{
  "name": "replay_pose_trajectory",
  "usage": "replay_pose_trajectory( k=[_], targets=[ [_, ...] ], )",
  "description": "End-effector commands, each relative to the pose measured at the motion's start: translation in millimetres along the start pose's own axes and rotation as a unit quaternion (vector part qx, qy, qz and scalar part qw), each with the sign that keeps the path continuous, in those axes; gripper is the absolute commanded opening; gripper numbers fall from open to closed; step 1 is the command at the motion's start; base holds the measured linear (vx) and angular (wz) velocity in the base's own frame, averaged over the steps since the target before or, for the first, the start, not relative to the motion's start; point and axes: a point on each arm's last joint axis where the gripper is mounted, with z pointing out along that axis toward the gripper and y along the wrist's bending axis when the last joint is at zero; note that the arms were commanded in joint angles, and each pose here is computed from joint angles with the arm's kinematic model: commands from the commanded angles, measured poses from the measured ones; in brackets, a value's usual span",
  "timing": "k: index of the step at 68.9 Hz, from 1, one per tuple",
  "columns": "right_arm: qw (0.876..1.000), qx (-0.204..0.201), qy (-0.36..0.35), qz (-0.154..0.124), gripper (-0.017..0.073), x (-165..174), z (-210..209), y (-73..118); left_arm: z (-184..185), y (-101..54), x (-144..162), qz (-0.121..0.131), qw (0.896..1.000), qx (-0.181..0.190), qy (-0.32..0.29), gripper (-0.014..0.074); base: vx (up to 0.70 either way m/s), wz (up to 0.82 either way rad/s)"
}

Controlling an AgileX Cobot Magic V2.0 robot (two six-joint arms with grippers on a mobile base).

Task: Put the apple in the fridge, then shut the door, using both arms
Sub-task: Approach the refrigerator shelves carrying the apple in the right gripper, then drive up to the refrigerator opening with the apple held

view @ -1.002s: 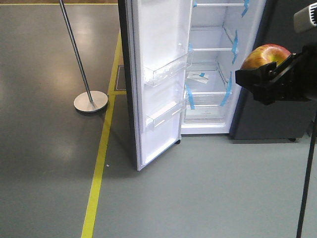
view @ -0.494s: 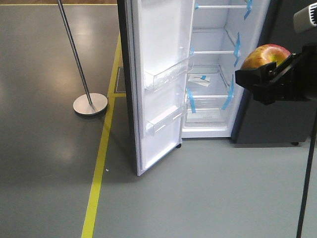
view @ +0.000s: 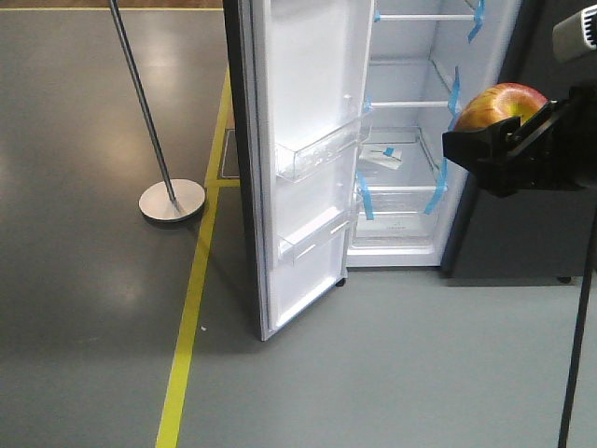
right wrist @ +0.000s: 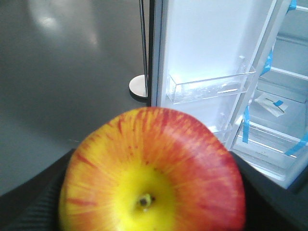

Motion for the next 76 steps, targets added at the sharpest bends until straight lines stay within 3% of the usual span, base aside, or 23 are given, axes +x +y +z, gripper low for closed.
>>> replay_pose_trajectory(
  k=[1,76],
  targets=[
    [0.999,0.018,-0.050,-0.001,0.0057,-15.8,-11.1,-0.9,-2.6,-0.7,-14.0,-0.009,0.999,0.006,-0.053,-0.0008,0.08,0.02],
    [0.999,0.018,-0.050,-0.001,0.0057,-15.8,-11.1,-0.9,-2.6,-0.7,-14.0,-0.009,0.999,0.006,-0.053,-0.0008,0.08,0.01]
  ],
)
